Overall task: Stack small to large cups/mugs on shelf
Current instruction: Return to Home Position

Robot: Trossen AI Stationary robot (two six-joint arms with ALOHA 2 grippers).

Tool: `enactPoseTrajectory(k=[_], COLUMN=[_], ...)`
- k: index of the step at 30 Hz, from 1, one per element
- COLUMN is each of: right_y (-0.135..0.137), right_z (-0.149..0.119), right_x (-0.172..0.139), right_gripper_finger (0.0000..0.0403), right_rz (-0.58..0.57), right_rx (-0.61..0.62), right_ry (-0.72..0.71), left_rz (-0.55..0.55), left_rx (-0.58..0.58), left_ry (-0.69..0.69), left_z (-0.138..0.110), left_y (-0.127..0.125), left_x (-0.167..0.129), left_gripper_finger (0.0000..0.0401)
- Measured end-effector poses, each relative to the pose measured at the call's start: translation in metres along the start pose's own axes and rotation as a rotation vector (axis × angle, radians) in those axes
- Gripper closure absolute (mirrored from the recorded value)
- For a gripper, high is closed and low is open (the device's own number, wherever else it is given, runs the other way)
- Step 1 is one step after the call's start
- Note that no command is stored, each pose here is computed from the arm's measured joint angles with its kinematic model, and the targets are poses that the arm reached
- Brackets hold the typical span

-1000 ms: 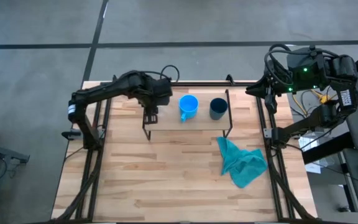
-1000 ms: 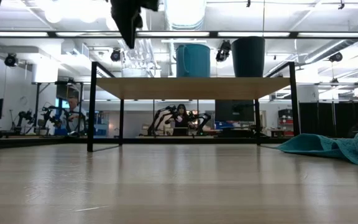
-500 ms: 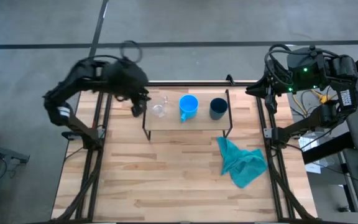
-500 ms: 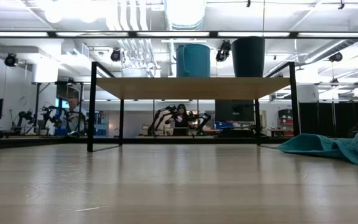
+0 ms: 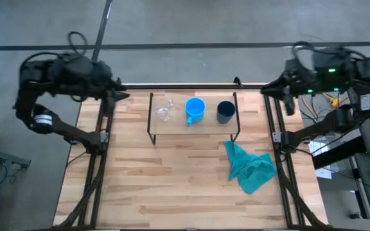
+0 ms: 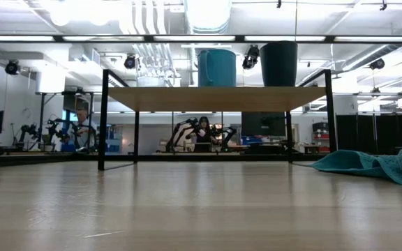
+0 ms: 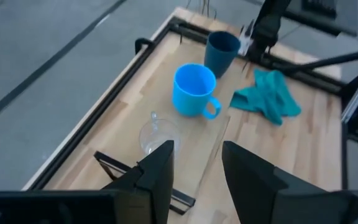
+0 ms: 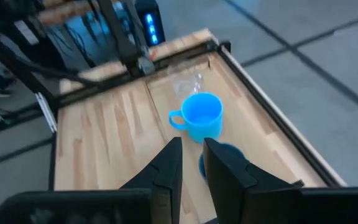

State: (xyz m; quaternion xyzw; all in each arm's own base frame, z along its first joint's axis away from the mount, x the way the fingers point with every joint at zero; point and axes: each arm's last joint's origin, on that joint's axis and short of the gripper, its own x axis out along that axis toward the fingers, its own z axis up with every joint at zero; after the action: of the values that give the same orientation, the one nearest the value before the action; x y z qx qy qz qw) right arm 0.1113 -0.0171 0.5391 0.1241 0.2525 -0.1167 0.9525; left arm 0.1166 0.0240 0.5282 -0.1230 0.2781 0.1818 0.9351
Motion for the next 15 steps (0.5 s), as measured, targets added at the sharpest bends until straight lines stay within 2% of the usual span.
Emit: enactPoseTrajectory(k=[5,10,15], right_y=[-0.004,-0.01,-0.018], right_z=[-0.013,-0.032,-0.06], right_x=[-0.037,-0.069,-0.095], right_gripper_finger=[0.0342,0.0342,0.0342], right_rz=[0.024,0.038,0.047], right_rx=[0.001,-0.011,-0.016], right_ry=[-0.1,-0.167,-0.212], left_rz=[-0.014,0.025,0.074], left_rx=[-0.04,-0.077,-0.13], left_ry=[-0.059,-0.08,-0.123], left_z=[-0.018,-0.035,-0.072], left_y=[0.009,0.015,0.029], left_x=[-0.029,-0.034,-0.053], left_gripper_finger=[0.0277,0.0277,0.0277])
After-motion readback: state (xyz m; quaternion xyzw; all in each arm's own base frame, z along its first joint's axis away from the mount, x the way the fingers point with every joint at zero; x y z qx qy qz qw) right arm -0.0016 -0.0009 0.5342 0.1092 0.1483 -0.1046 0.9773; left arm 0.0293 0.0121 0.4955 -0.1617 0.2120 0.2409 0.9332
